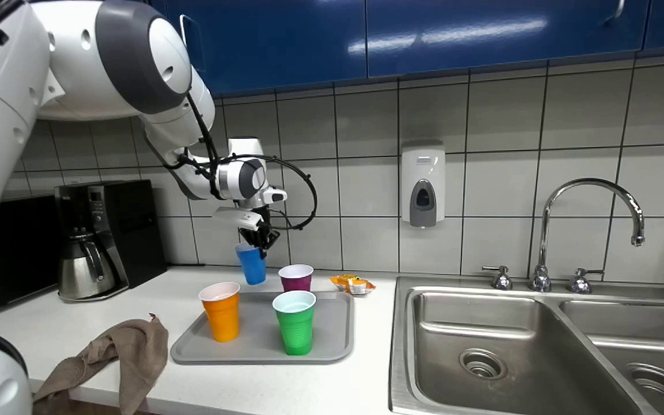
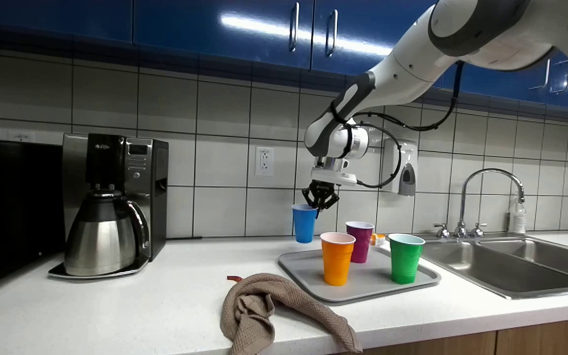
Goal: Put the cups on the grey tray.
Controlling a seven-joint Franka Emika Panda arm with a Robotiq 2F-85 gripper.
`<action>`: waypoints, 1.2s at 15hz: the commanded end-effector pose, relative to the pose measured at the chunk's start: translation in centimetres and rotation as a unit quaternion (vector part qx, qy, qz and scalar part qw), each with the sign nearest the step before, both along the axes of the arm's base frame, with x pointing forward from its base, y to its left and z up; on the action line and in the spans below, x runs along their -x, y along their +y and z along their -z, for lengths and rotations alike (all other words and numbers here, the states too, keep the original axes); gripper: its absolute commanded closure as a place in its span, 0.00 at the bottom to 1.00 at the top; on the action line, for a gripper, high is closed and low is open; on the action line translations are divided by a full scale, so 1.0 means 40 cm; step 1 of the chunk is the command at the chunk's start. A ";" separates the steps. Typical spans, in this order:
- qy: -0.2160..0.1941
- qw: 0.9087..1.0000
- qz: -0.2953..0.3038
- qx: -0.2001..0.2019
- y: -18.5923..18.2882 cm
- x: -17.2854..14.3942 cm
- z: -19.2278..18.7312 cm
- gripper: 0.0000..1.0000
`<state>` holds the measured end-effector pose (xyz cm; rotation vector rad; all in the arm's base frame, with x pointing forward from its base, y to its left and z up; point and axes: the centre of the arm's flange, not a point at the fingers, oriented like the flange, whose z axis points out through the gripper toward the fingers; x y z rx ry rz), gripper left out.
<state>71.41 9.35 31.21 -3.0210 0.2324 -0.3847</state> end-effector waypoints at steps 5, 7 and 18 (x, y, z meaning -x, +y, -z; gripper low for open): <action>0.029 0.999 -0.043 -0.002 -0.032 0.128 0.011 0.99; 0.035 0.998 -0.051 -0.001 -0.025 0.142 0.019 0.99; 0.055 0.996 -0.065 0.001 0.007 0.174 0.067 0.99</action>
